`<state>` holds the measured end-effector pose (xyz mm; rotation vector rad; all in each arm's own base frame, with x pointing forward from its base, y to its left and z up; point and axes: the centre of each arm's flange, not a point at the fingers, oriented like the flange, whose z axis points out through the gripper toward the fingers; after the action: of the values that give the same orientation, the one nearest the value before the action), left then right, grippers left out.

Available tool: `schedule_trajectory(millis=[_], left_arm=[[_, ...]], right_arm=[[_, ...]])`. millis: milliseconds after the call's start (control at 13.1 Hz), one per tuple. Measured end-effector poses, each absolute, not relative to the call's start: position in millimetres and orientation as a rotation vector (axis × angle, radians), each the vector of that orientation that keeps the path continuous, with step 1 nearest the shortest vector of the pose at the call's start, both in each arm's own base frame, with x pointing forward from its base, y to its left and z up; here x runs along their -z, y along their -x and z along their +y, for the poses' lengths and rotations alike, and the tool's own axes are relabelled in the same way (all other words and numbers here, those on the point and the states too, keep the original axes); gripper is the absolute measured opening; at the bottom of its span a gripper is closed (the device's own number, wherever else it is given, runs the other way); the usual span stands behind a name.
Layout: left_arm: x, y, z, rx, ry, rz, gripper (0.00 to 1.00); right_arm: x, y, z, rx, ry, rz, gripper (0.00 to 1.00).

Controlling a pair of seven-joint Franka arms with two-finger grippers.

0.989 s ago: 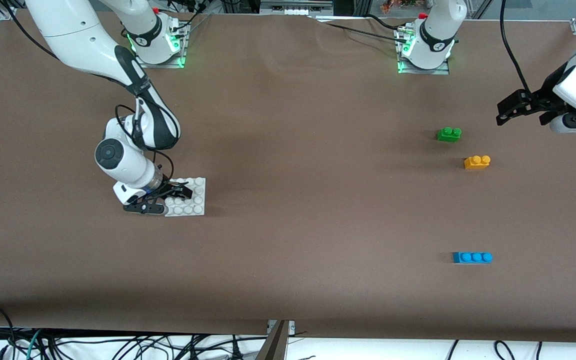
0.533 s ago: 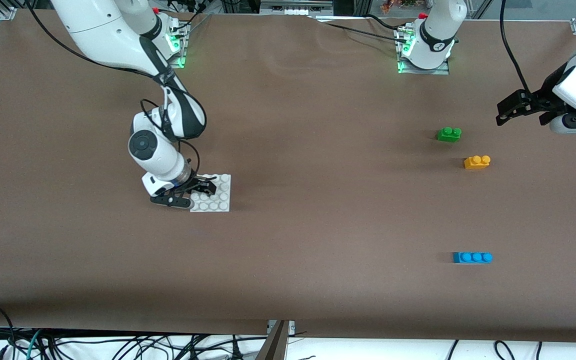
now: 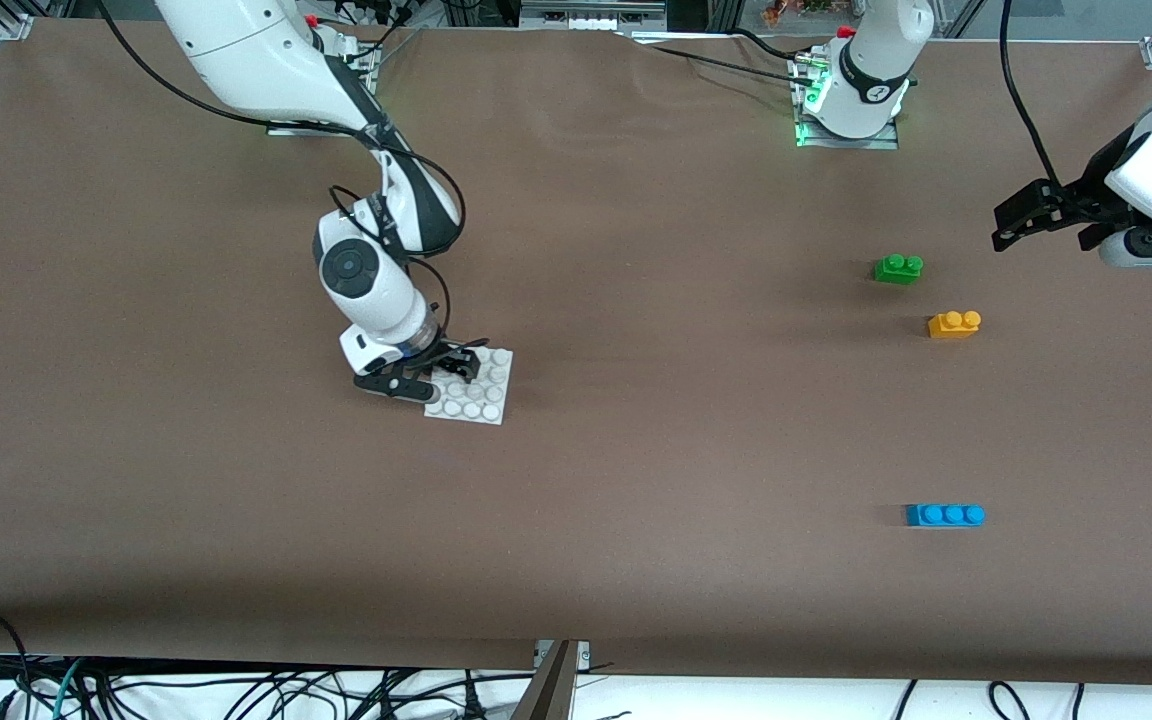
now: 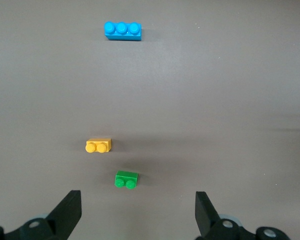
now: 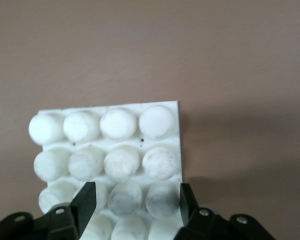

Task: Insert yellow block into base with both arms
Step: 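Push the white base plate with the right gripper toward the table's middle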

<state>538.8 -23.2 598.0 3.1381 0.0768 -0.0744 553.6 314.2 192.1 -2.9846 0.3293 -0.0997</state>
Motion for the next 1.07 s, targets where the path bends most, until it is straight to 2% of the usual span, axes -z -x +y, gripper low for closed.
schedule_trajectory(millis=[533,609,1065], left_arm=[[-598.0,-538.8,-23.1,0.075,-3.138,0.077,1.0],[-598.0,-538.8,-23.1,0.074,-3.138,0.077,1.0],[-597.6,-539.0,-23.1,0.076,-3.138,0.077,1.0]], right_arm=[[-183.6,-554.4,334.5,0.162,2.953,0.318,0.74],[-183.4,-552.8,338.4,0.173,2.95,0.308,0.67],[-184.5,-524.5,388.0,0.249,2.955,0.258,0.65]])
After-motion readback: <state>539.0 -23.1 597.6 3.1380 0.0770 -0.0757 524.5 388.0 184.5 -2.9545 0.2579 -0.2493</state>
